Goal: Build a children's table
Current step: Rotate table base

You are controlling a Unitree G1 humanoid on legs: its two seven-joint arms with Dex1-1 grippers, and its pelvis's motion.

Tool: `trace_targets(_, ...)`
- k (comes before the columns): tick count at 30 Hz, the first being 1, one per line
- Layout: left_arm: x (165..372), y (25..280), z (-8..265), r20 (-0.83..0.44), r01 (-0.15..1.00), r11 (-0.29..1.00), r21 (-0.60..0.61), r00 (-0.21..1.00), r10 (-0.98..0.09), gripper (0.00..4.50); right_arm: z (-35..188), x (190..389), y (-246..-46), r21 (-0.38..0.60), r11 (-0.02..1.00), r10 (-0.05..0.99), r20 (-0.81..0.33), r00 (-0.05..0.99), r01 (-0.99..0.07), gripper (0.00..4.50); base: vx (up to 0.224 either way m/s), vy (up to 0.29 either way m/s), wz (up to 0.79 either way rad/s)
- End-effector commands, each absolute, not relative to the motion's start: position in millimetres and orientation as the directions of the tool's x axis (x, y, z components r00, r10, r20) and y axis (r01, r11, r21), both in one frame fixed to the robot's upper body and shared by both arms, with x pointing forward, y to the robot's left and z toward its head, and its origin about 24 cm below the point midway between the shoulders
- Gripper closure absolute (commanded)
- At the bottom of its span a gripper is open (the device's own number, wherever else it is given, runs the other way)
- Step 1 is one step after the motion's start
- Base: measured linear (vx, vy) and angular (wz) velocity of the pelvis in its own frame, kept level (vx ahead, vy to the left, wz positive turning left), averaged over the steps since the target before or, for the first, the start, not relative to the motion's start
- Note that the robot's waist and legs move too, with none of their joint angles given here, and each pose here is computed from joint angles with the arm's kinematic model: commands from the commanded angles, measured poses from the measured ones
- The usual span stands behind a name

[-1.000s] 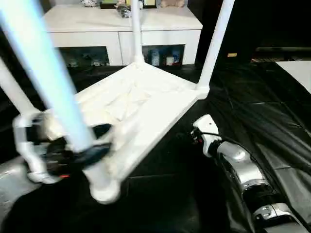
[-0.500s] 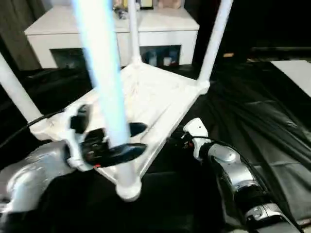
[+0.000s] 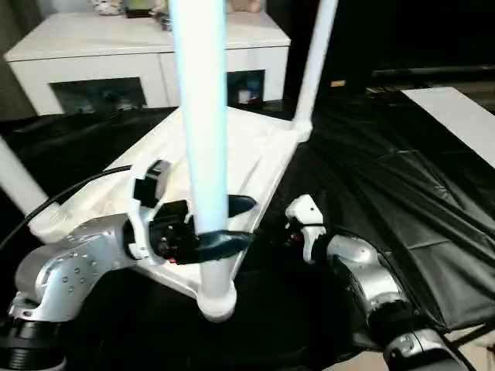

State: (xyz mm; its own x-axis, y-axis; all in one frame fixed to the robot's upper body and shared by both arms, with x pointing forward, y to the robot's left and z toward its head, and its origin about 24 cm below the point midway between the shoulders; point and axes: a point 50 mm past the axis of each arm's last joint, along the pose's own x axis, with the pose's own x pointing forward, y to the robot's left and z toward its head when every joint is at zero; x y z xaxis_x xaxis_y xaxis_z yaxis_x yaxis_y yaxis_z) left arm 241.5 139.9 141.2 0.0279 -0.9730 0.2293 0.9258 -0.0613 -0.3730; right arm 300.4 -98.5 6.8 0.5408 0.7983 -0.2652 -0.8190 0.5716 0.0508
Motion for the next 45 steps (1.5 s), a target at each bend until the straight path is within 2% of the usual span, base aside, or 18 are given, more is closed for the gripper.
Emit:
trace_targets(1,239.5,121.0,149.9,0.236,0.932,-0.137,-0.336,-0.057,-0.97,0.05,17.9,295.0,-76.6,0.054,0.462,0.875,-0.192,0.445,-0.885,1.82,0.0,0.0,0.0)
trace_targets(9,238.9,109.3,158.1,0.279,0.928,-0.199,-0.314,-0.11,-0.954,0.05,22.5,291.0,-93.3,0.074,0.428,0.896,-0.169,0.411,-0.901,1.82,0.0,0.0,0.0)
trace_targets(14,242.0,102.4,158.6,0.275,0.93,-0.206,-0.305,-0.121,-0.954,0.05,23.2,290.8,-97.1,0.073,0.425,0.896,-0.17,0.409,-0.902,1.82,0.0,0.0,0.0)
trace_targets(16,246.1,99.4,157.1,0.266,0.938,-0.185,-0.293,-0.105,-0.958,0.05,23.4,290.6,-97.4,0.073,0.425,0.897,-0.17,0.408,-0.902,1.82,0.0,0.0,0.0)
trace_targets(18,256.8,94.1,152.5,0.234,0.958,-0.109,-0.267,-0.045,-0.971,0.05,25.0,289.2,-96.5,0.078,0.414,0.903,-0.162,0.398,-0.907,1.82,0.0,0.0,0.0)
trace_targets(24,261.8,88.7,148.8,0.212,0.965,-0.075,-0.251,-0.021,-0.977,0.05,26.1,285.0,-94.7,0.094,0.383,0.918,-0.148,0.368,-0.919,1.82,0.0,0.0,0.0)
trace_targets(28,270.5,82.2,146.2,0.19,0.976,-0.001,-0.216,0.041,-0.981,0.05,25.9,283.2,-94.2,0.095,0.372,0.922,-0.147,0.357,-0.923,1.82,0.0,0.0,0.0)
trace_targets(29,276.1,81.4,144.3,0.174,0.979,0.048,-0.198,0.083,-0.981,0.05,25.8,283.8,-94.5,0.09,0.376,0.921,-0.149,0.361,-0.922,1.82,0.0,0.0,0.0)
trace_targets(30,288.7,82.5,138.7,0.121,0.974,0.167,-0.152,0.186,-0.975,0.05,26.2,286.6,-96.7,0.077,0.403,0.909,-0.153,0.388,-0.912,1.82,0.0,0.0,0.0)
trace_targets(33,293.6,84.7,136.8,0.102,0.971,0.213,-0.112,0.224,-0.969,0.05,27.0,289.0,-99.0,0.068,0.424,0.899,-0.153,0.41,-0.903,1.82,0.0,0.0,0.0)
trace_targets(39,291.9,86.0,142.9,0.14,0.976,0.199,-0.085,0.209,-0.968,0.05,31.9,293.8,-110.4,0.054,0.464,0.88,-0.145,0.453,-0.884,1.82,0.0,0.0,0.0)
trace_targets(45,277.8,96.3,142.2,0.119,0.989,0.118,-0.084,0.128,-0.985,0.05,42.9,302.5,-129.8,0.018,0.541,0.836,-0.118,0.535,-0.841,1.82,0.0,0.0,0.0)
